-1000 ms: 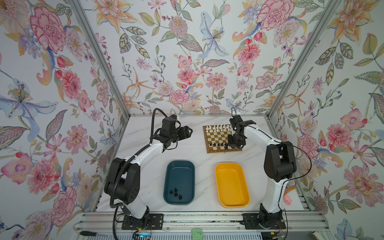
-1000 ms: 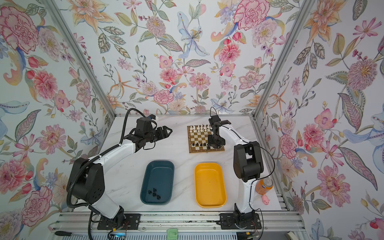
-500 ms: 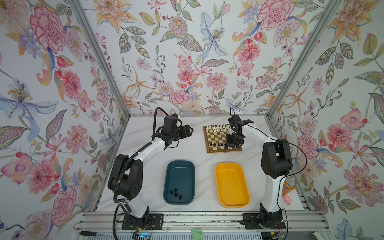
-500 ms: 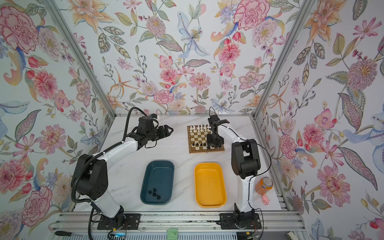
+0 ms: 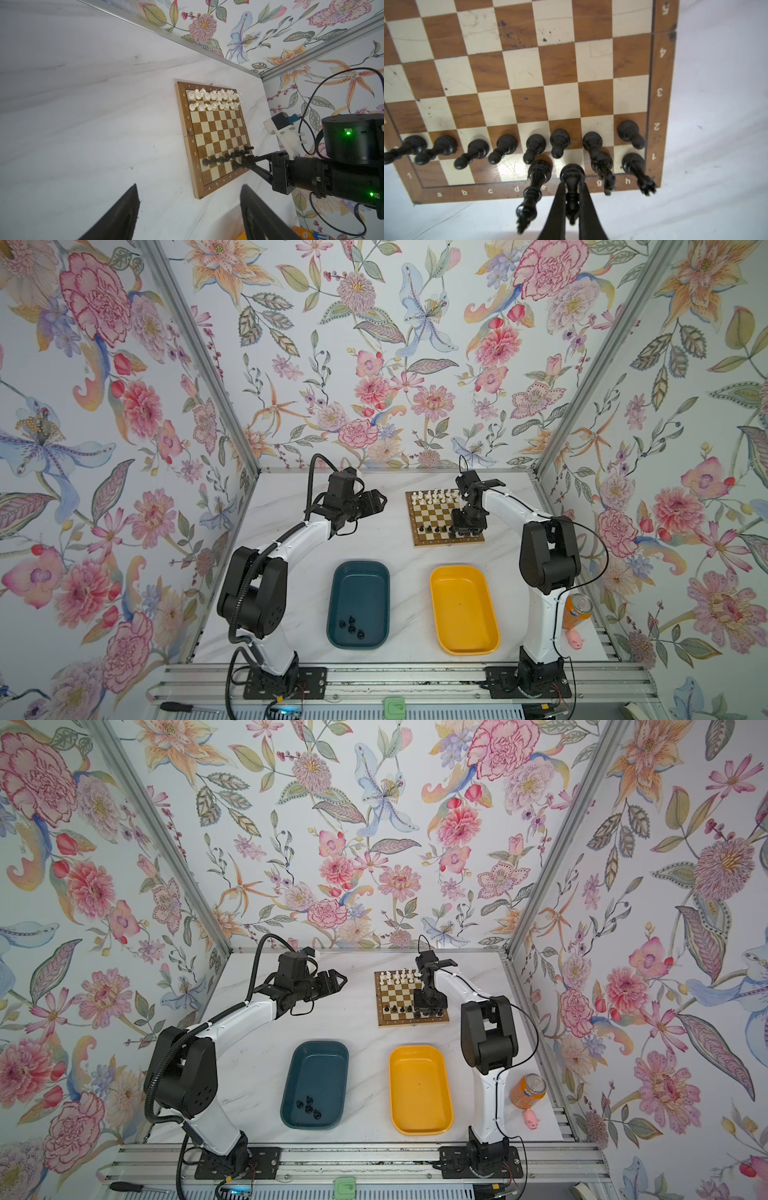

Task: Set up the chess pieces on the board
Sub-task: 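Lower the black piece onto f1 and open the right gripper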

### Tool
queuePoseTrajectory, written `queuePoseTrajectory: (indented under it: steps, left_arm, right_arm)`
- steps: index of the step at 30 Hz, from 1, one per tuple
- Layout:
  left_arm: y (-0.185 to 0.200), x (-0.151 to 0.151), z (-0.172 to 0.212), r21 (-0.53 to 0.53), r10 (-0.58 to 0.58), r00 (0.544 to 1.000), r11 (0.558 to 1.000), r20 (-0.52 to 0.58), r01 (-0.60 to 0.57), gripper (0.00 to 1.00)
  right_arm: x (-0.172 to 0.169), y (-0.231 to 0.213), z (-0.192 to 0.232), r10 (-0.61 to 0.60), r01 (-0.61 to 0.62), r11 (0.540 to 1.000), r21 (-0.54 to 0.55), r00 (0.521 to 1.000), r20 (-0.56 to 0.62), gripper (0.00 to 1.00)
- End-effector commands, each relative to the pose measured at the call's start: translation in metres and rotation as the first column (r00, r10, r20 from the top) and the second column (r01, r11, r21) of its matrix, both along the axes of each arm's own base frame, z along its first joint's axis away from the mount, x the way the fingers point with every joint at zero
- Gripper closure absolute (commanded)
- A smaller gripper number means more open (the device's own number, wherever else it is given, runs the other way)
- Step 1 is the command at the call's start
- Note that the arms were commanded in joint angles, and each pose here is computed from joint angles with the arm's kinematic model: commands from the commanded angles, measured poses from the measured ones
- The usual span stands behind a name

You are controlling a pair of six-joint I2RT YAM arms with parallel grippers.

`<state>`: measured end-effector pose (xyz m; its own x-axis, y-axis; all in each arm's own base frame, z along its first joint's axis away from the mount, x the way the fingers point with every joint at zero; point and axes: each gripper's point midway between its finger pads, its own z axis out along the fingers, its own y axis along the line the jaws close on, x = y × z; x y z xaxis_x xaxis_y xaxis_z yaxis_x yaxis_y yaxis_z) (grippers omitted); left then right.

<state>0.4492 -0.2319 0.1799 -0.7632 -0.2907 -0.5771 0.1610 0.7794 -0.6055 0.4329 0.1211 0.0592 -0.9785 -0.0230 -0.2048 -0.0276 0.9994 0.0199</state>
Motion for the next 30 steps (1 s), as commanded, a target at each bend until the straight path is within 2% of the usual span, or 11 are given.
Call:
queuePoseTrajectory:
  steps: [1, 16, 30]
  left_arm:
    - [-0.0036, 0.0019, 0.0035, 0.001, -0.012, 1.0, 1.0, 0.003, 0.012, 0.22]
    - [0.0012, 0.0022, 0.0023, 0.005, -0.003, 1.0, 1.0, 0.001, 0.003, 0.22]
    - [0.0027, 0.0041, 0.0029, 0.002, 0.003, 1.0, 1.0, 0.006, -0.003, 0.22]
  right_arm:
    - [0.0004, 0.0011, -0.0034, 0.015, -0.015, 1.0, 0.005, 1.0, -0.022, 0.94]
    - [-0.0019, 0.0049, -0.0108, 0.03, -0.03, 1.0, 0.001, 0.998, -0.051, 0.93]
    - [0.0012, 0.0064, -0.0033, 0.035, -0.035, 0.999, -0.004, 0.999, -0.036, 0.82]
